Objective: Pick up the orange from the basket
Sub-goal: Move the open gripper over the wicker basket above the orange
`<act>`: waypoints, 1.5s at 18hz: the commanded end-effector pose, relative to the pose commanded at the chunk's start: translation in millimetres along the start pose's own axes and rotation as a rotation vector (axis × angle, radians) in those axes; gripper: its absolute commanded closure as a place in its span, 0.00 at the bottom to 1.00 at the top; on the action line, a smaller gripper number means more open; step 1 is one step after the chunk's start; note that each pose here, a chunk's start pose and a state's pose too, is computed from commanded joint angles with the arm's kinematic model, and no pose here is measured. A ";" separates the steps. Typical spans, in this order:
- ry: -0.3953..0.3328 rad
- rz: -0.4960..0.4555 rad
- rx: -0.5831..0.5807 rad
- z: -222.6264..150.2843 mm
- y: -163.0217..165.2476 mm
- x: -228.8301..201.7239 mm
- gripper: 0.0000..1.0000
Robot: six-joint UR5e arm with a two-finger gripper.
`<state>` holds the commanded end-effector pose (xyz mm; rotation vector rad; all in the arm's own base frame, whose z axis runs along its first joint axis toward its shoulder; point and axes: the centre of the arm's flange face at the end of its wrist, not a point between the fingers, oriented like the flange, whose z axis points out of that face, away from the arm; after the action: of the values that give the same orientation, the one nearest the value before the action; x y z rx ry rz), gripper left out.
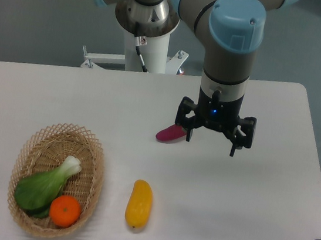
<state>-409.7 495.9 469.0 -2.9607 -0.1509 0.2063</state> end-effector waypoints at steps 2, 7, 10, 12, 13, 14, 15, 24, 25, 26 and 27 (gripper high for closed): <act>0.011 0.002 -0.011 10.1 2.6 3.6 0.00; 0.012 0.004 -0.003 7.9 0.3 7.4 0.00; 0.008 -0.019 0.001 -0.4 4.4 14.7 0.00; 0.014 -0.080 0.004 -0.8 -4.3 31.2 0.00; 0.015 -0.118 0.006 0.6 -9.0 37.2 0.00; 0.016 -0.188 0.011 3.0 -17.1 48.6 0.00; 0.017 -0.233 0.008 5.1 -23.3 59.0 0.00; 0.053 -0.627 -0.070 40.6 -69.9 183.6 0.00; 0.058 -0.656 -0.083 49.0 -75.4 194.2 0.00; 0.062 -0.676 -0.101 59.0 -81.1 205.8 0.00; 0.067 -0.679 -0.116 69.1 -87.4 221.6 0.00</act>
<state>-209.2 617.6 388.4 -2.8178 -1.1562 0.0047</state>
